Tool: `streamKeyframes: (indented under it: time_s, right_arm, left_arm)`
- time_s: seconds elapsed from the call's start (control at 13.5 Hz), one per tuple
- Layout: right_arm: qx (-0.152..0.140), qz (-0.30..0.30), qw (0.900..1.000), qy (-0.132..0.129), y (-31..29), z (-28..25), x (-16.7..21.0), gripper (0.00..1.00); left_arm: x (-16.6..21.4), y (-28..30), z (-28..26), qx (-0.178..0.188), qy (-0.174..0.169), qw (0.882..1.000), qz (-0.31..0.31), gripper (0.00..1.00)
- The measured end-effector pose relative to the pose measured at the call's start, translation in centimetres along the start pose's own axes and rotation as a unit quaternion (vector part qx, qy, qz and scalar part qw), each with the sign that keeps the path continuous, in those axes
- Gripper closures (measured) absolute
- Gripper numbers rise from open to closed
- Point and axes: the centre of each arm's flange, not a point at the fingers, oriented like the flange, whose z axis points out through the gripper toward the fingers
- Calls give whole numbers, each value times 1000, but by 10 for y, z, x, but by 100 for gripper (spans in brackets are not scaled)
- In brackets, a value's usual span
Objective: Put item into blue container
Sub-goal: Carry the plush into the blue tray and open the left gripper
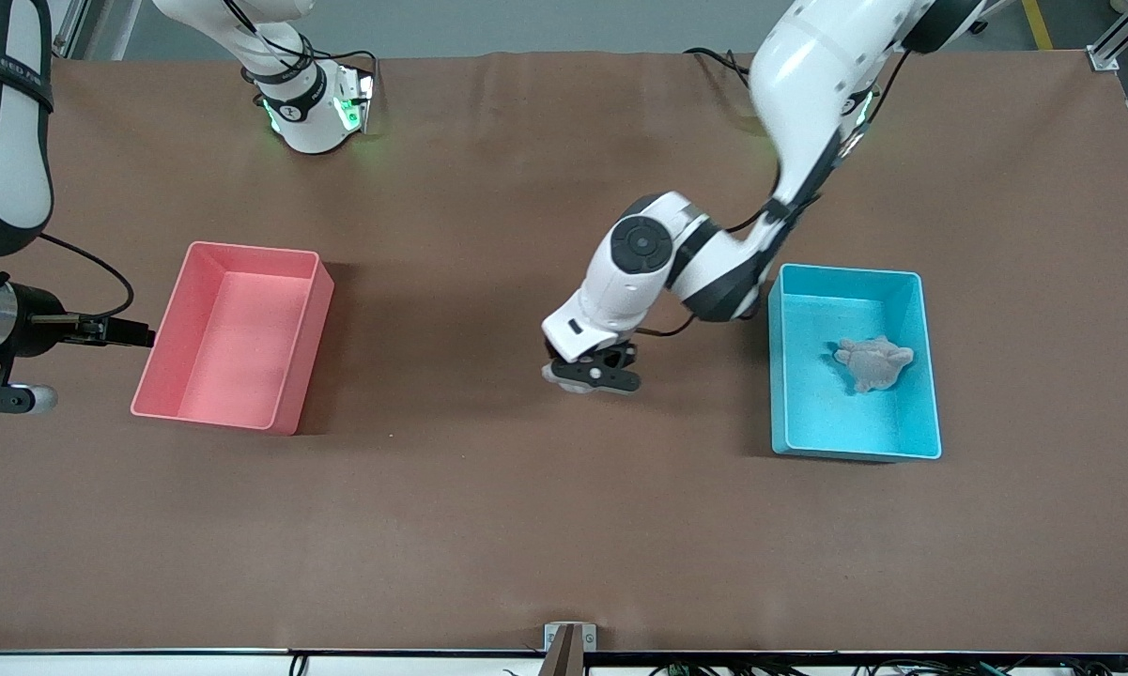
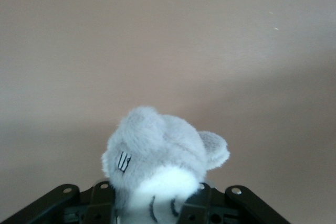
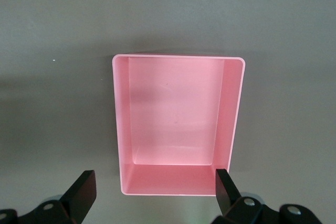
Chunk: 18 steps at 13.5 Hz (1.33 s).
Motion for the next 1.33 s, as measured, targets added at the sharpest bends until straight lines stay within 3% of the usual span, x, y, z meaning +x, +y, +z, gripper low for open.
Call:
streamKeyframes:
  time_s: [0.3,0.44,0.67,0.89,1.33]
  right_arm:
    - [3,1,1000,21,3,-35,-24,0]
    - [7,5,999,31,10,-54,-47,0]
    - [11,0,999,41,19,-73,-77,0]
    - [12,-5,999,44,21,-86,-95,0]
    - [14,-10,999,45,22,-110,-126,0]
  left_arm:
    - [-20,-58,-105,66,-57,995,53,65]
    - [-27,-116,-128,79,-68,990,90,65]
    - [-38,-236,-146,70,-93,984,133,65]
    - [-46,-341,-132,53,-106,980,158,65]
    - [-48,-357,-47,32,-119,980,158,65]
